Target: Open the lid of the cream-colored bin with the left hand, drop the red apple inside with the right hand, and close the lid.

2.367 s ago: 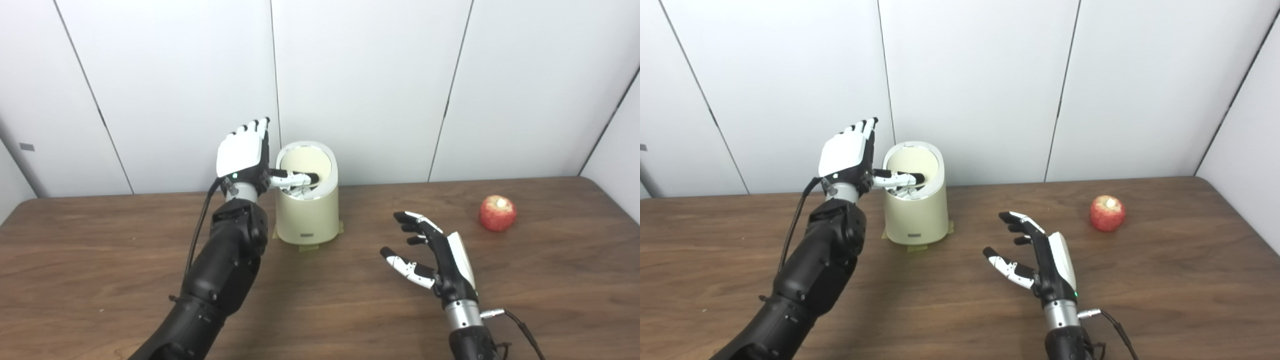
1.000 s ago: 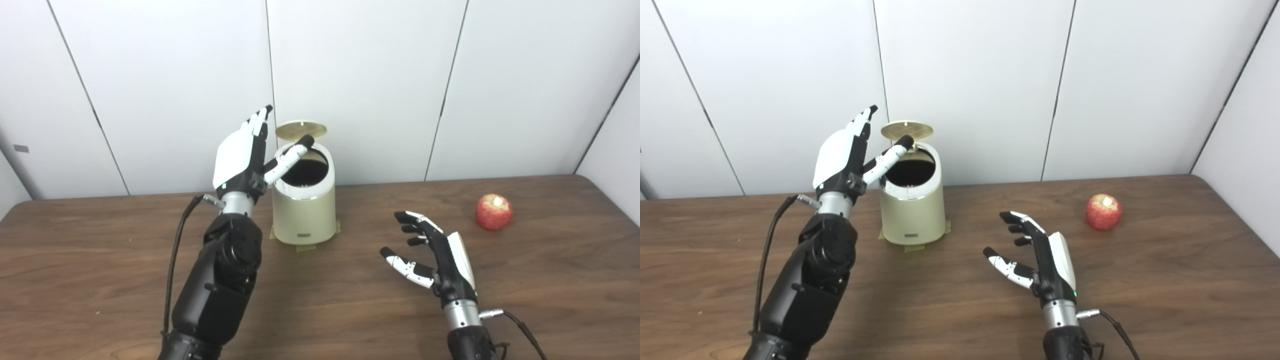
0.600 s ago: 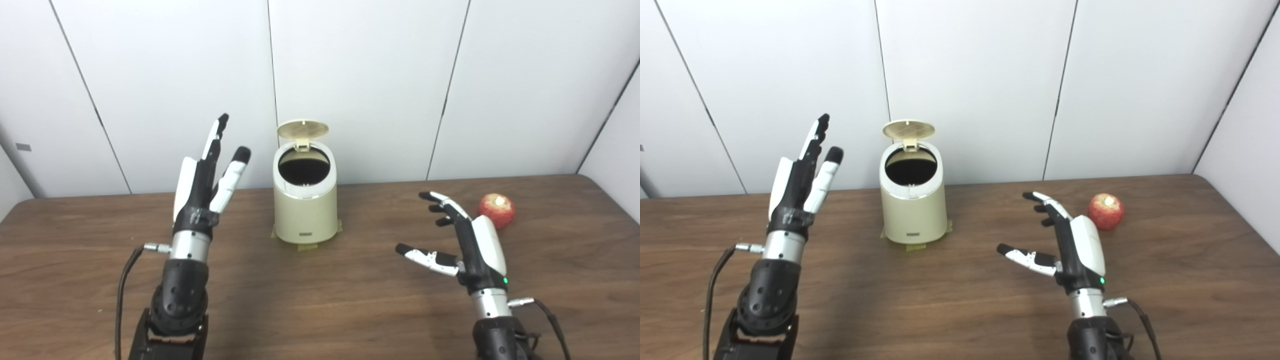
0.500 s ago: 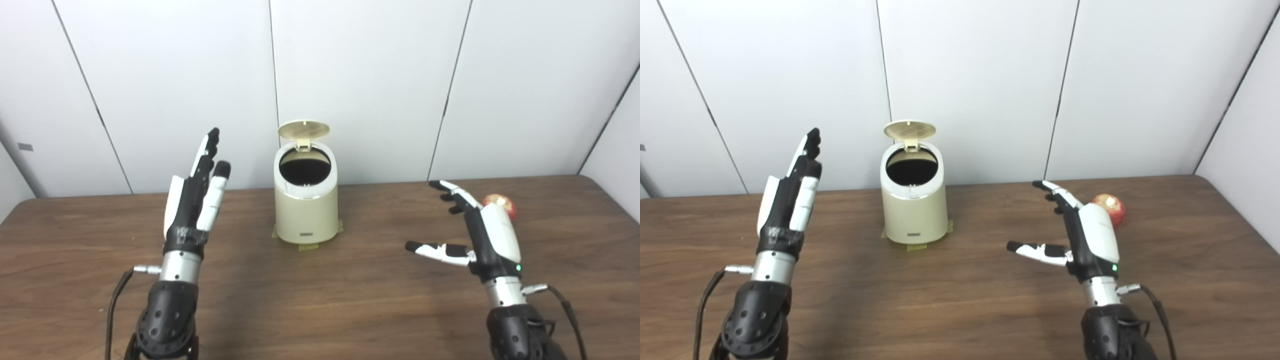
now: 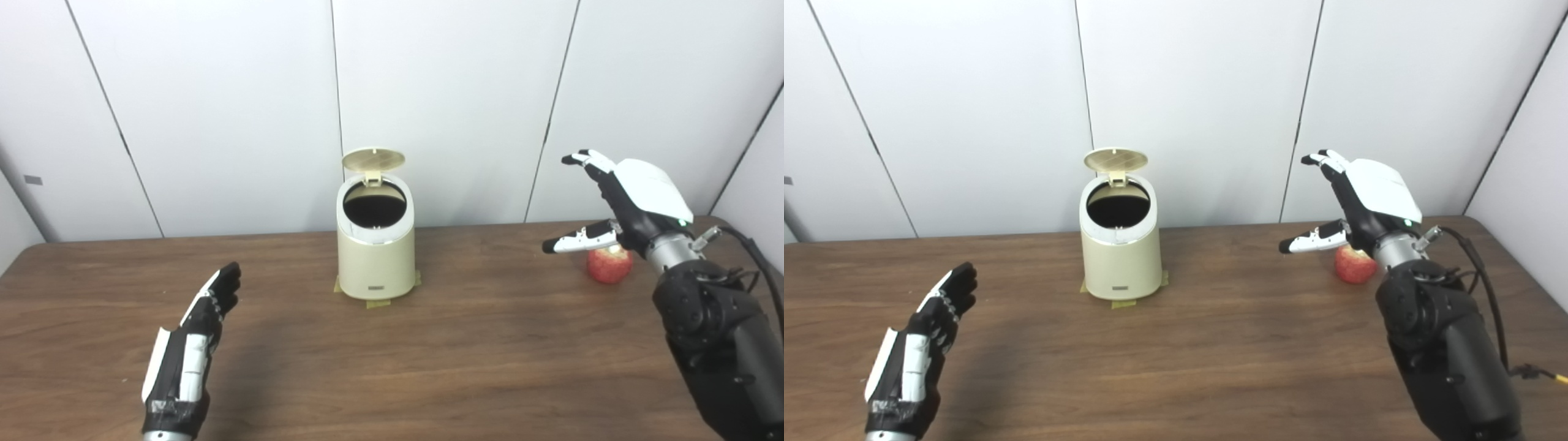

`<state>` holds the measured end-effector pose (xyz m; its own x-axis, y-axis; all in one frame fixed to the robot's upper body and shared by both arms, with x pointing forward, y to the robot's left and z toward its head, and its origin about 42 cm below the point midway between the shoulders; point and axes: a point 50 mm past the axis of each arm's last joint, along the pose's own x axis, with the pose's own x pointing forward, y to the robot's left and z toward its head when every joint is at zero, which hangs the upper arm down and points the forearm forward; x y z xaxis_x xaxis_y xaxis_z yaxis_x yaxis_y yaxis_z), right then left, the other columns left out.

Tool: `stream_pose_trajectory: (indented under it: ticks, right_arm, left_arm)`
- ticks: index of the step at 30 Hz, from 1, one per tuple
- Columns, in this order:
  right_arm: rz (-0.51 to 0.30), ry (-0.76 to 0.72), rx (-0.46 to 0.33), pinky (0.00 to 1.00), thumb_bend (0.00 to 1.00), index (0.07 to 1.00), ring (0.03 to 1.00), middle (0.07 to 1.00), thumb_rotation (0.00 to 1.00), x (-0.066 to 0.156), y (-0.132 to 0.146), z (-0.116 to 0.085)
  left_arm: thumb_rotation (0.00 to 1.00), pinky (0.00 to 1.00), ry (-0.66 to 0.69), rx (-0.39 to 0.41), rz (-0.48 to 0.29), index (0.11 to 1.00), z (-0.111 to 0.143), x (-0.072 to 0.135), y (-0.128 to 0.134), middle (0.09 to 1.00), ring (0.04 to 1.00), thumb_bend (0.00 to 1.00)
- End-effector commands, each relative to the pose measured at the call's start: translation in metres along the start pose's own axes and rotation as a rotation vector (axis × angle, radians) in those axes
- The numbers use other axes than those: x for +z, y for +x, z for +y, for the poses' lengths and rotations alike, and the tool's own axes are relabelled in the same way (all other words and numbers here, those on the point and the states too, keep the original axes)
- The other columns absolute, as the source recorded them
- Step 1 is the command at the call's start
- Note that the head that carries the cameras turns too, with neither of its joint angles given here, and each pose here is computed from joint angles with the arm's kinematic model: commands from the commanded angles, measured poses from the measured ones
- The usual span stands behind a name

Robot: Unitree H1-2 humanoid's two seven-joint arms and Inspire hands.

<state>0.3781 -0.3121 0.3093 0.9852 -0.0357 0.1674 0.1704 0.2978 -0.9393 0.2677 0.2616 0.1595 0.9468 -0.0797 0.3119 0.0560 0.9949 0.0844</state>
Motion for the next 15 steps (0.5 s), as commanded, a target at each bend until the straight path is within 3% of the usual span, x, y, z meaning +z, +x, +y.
stream_pose_trajectory:
  ticks: [1,7,15]
  right_arm:
    - [0.005,-0.036,-0.024,0.67,0.96,0.864,0.903,0.939,0.31,0.0,0.014,-0.024]
    - [0.073,-0.127,0.069,0.64,0.97,0.835,0.9,0.93,0.23,-0.018,0.041,-0.027]
    - [0.182,-0.223,0.221,0.65,0.96,0.852,0.916,0.937,0.3,-0.046,0.077,-0.013]
  left_arm:
    - [1.0,0.93,-0.002,-0.021,-0.108,0.911,0.002,0.017,0.002,0.936,0.941,0.7]
    - [1.0,0.88,-0.003,-0.002,-0.094,0.886,0.008,0.021,-0.021,0.902,0.899,0.71]
    - [1.0,0.87,-0.012,0.023,-0.079,0.885,0.014,0.019,-0.033,0.906,0.902,0.68]
